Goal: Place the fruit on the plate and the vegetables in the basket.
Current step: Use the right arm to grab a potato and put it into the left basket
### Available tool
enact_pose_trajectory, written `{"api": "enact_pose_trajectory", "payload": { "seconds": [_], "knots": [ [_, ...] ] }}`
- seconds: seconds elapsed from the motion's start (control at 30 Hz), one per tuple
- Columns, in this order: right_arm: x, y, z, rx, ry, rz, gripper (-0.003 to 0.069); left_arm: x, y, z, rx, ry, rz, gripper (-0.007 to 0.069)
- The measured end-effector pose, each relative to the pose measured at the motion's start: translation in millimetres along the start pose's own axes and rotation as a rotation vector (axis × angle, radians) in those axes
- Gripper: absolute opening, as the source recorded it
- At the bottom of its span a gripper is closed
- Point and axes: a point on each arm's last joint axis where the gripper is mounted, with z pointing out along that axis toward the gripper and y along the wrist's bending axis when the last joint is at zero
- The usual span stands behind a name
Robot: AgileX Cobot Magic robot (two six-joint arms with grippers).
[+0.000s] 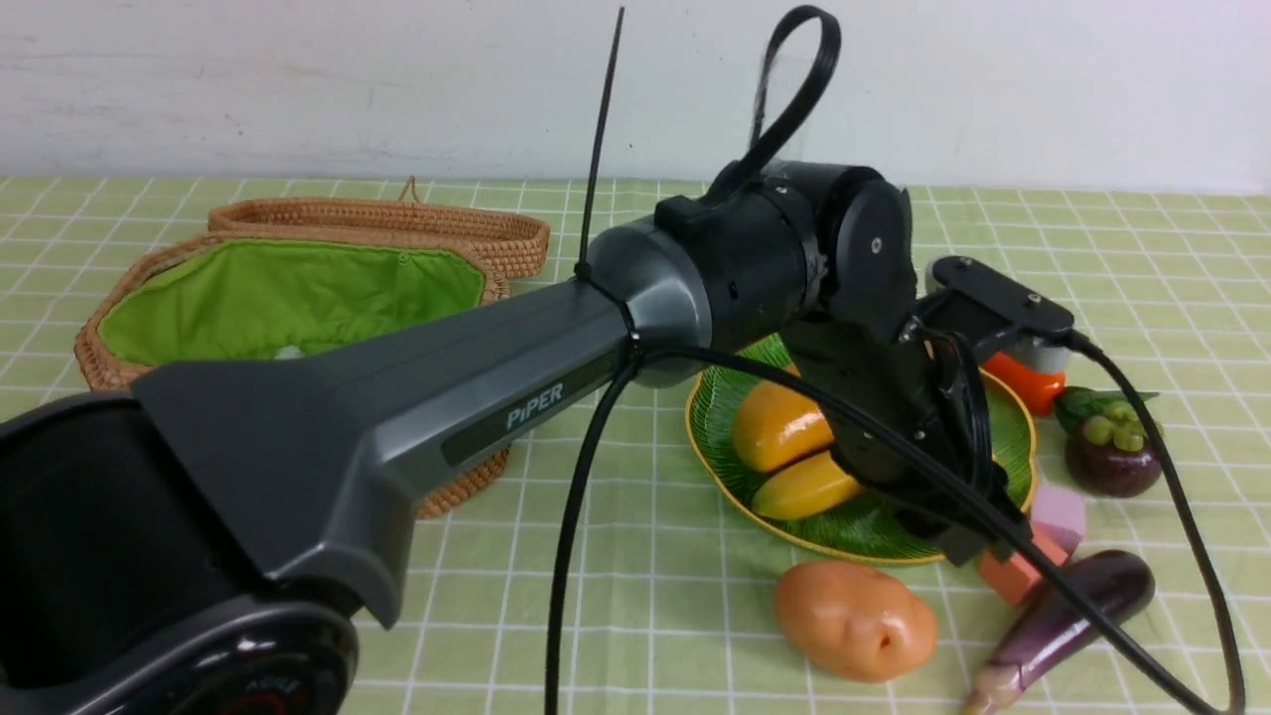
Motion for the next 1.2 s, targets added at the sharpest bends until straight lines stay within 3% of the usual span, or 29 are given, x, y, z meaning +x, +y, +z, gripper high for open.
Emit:
{"api": "enact_pose_trajectory", "payload": {
  "seconds": [0.1,0.23,0.27,0.3,0.33,0.57,0.7,0.9,1.2],
  "knots": [
    [0,0,0,0.0,0.0,0.0,0.0232,1,0,-1,-0.008,0.011,-0.013,0.0257],
    [0,0,0,-0.001,0.003,0.001,0.0232,-2,-2,-21,-0.039,0.006,-0.044,0.0099],
    [0,0,0,-0.002,0.005,0.001,0.0232,-2,-2,-23,-0.041,0.004,-0.043,0.0088],
    [1,1,0,-0.005,0.012,0.002,0.0232,-5,-6,-44,-0.063,-0.015,-0.03,0.0003],
    [1,1,1,-0.008,0.015,0.004,0.0232,-6,-8,-55,-0.074,-0.021,-0.025,-0.0013],
    [-2,7,17,-0.01,0.1,-0.002,0.0223,-1,-28,-143,-0.15,-0.087,-0.07,-0.0013],
    [-7,16,41,-0.031,0.205,-0.035,0.0197,22,-44,-189,-0.161,-0.12,-0.091,-0.0013],
    [-13,38,88,-0.132,0.363,-0.119,0.0171,92,-70,-246,-0.172,-0.207,-0.092,-0.0013],
    [-11,73,164,-0.338,0.55,-0.228,0.0162,210,-96,-280,-0.182,-0.478,-0.161,-0.0013]
  ]
}}
